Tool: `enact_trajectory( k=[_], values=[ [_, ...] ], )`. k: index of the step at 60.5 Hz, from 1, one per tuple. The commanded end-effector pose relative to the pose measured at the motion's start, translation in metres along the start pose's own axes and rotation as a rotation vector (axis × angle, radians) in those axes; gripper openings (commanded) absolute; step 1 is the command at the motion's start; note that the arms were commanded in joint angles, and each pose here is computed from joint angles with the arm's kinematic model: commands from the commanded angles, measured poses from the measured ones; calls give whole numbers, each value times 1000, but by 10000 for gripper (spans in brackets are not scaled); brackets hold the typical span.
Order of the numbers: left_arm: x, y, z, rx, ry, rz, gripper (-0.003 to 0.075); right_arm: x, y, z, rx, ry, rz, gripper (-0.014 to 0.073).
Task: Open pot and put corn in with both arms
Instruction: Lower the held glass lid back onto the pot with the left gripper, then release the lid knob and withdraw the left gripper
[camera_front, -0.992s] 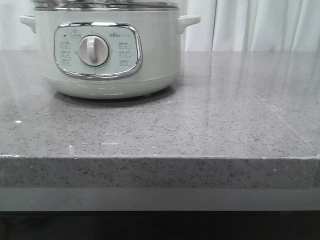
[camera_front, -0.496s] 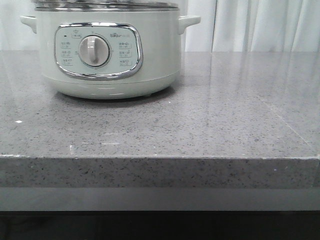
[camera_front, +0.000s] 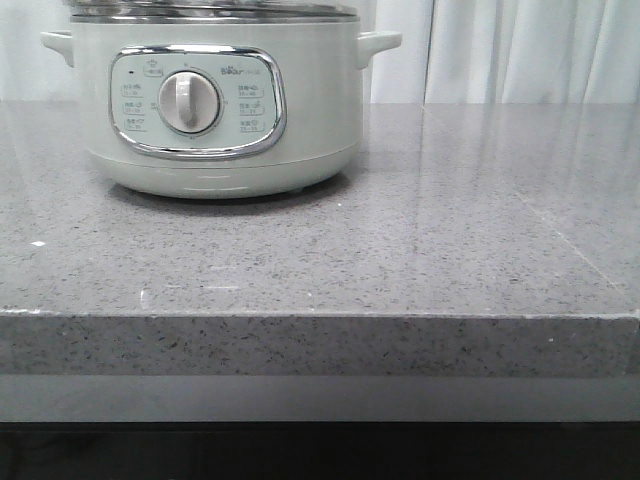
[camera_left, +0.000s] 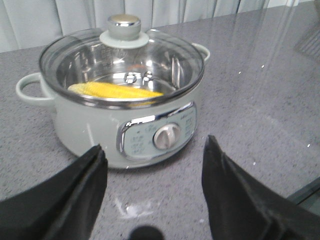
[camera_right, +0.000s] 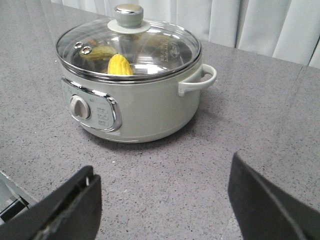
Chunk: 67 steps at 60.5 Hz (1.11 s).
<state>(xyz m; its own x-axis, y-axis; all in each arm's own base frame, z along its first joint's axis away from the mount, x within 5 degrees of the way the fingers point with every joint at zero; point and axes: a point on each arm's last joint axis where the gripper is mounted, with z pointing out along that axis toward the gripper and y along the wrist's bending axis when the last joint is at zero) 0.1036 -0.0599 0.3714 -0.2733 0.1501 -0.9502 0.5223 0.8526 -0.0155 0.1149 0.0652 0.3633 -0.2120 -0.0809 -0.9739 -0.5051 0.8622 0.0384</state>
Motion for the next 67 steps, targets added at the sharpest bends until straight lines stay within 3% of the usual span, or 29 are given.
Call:
enact_trajectory(
  k=[1, 6, 19, 28, 57, 67],
  values=[
    [-7, 0, -8, -14, -105, 2, 419, -15, -1, -4, 12, -100, 0, 540],
    [-3, 0, -8, -14, -99, 1, 386, -15, -1, -4, 12, -100, 0, 491],
    [-1, 0, -7, -14, -93, 1, 127, -14, -1, -4, 10, -85, 0, 114],
    [0, 0, -7, -13, -88, 1, -1, -13, -1, -4, 9, -74, 0, -75],
    [0, 0, -7, -11, -91, 1, -20, -13, -1, -4, 9, -74, 0, -67],
    [15, 1, -30, -47, -216, 13, -20, -13, -1, -4, 8, -72, 0, -67]
  ],
)
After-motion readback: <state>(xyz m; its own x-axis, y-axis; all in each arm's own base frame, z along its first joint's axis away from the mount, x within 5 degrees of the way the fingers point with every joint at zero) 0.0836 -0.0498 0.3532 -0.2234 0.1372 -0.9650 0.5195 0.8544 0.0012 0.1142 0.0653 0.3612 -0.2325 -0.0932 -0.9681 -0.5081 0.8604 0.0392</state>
